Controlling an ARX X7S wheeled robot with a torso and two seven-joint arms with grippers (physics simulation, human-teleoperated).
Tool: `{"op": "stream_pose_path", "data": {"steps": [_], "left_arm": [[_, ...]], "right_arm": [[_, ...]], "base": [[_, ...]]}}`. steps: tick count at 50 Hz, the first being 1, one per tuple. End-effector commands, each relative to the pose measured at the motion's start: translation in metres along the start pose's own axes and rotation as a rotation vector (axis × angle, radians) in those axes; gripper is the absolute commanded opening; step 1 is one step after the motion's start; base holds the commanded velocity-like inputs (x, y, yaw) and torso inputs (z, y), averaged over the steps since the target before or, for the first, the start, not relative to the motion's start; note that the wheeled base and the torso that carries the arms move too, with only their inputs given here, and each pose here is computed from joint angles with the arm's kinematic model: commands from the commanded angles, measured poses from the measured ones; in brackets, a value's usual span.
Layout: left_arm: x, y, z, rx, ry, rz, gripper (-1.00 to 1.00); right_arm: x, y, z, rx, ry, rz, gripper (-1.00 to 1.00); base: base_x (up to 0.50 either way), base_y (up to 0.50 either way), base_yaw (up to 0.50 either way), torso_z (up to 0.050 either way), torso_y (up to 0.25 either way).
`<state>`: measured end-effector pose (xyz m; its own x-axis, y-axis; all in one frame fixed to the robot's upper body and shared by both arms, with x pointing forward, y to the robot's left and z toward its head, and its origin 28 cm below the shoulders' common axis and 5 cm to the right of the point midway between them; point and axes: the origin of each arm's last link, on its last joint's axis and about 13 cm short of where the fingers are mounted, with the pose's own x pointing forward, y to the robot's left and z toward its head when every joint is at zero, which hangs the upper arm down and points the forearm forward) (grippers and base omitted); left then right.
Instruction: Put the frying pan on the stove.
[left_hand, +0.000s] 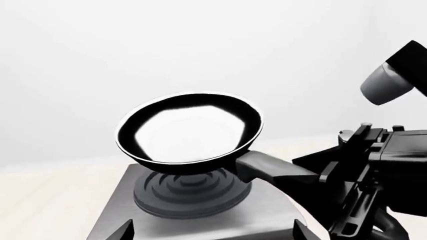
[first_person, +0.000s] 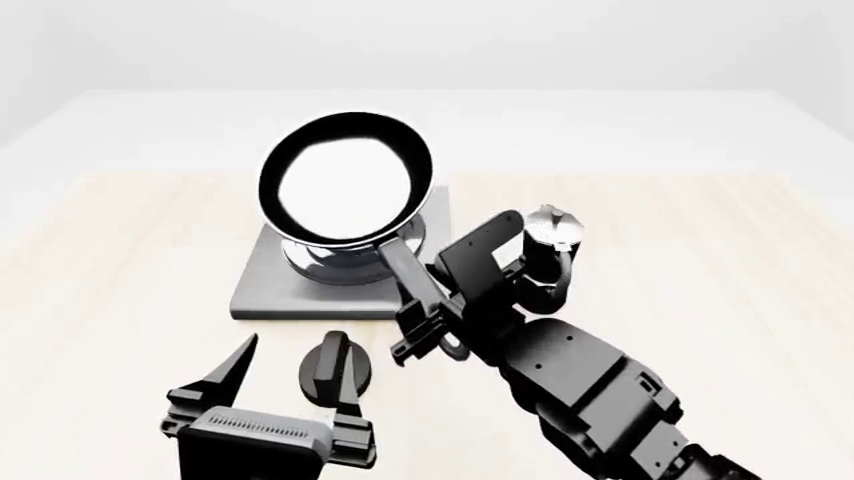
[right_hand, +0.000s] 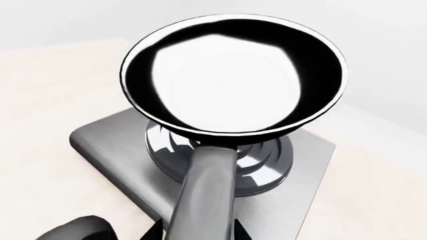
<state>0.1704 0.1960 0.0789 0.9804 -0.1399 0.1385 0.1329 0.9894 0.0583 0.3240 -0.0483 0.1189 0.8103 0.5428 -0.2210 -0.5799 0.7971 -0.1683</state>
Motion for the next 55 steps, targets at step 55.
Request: {"op": "stream_pose_path", "data": {"steps": [55], "left_arm": [[0.001,0.005,-0.003,0.000,0.004,0.016,1.00]], "right_arm": [[0.023,-0.009,0.000,-0.018,-0.028,-0.039,-1.00]], "base": [[0.00,0.00,0.00,0.001,0.002]]}}
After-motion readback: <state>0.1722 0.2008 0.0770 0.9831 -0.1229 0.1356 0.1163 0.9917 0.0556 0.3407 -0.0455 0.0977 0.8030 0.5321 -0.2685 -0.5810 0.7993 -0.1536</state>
